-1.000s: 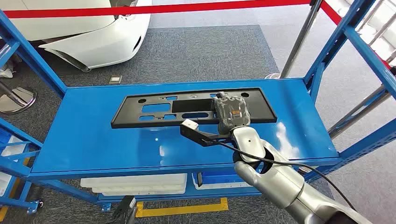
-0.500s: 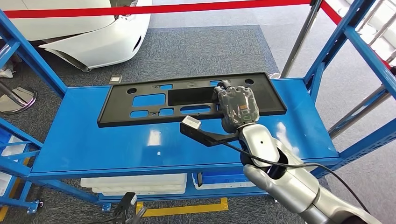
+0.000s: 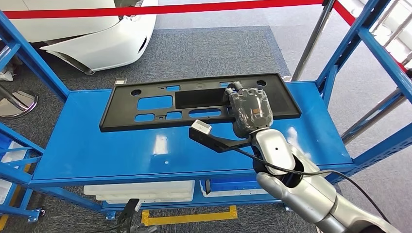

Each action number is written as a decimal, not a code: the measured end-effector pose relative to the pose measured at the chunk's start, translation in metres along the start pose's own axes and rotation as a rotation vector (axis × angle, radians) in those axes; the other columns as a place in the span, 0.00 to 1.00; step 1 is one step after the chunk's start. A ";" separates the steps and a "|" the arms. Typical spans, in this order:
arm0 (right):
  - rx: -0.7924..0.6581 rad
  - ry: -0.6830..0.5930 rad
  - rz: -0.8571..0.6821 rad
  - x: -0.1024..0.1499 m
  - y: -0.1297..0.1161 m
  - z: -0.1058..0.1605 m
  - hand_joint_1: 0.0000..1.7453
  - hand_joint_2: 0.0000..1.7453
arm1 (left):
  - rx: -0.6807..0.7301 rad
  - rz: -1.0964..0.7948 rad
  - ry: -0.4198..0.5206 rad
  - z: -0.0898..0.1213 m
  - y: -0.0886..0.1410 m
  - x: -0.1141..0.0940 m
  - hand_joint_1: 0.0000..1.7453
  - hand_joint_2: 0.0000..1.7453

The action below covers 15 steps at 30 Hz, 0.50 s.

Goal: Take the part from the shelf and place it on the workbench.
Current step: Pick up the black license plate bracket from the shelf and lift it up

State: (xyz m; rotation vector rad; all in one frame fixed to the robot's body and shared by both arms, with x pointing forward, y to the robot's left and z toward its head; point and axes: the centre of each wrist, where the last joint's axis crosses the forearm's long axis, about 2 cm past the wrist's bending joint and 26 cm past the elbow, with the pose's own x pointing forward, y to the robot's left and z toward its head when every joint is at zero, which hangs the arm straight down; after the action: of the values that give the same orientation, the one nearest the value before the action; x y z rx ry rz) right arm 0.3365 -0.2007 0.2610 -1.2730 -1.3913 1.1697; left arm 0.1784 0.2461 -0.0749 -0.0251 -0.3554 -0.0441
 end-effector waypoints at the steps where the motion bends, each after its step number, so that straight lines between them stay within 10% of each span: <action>1: 0.001 -0.001 -0.002 0.000 0.000 0.000 1.00 1.00 | 0.002 0.002 0.002 0.000 0.000 0.000 0.00 1.00; 15: 0.003 -0.014 -0.065 -0.001 -0.003 0.001 1.00 1.00 | 0.005 0.006 0.009 0.000 0.000 -0.002 0.00 1.00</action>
State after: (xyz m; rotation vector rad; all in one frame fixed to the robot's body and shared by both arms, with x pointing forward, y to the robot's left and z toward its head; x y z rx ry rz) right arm 0.3351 -0.2021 0.2641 -1.2106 -1.4303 1.1386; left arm 0.1763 0.2462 -0.0758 -0.0214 -0.3466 -0.0377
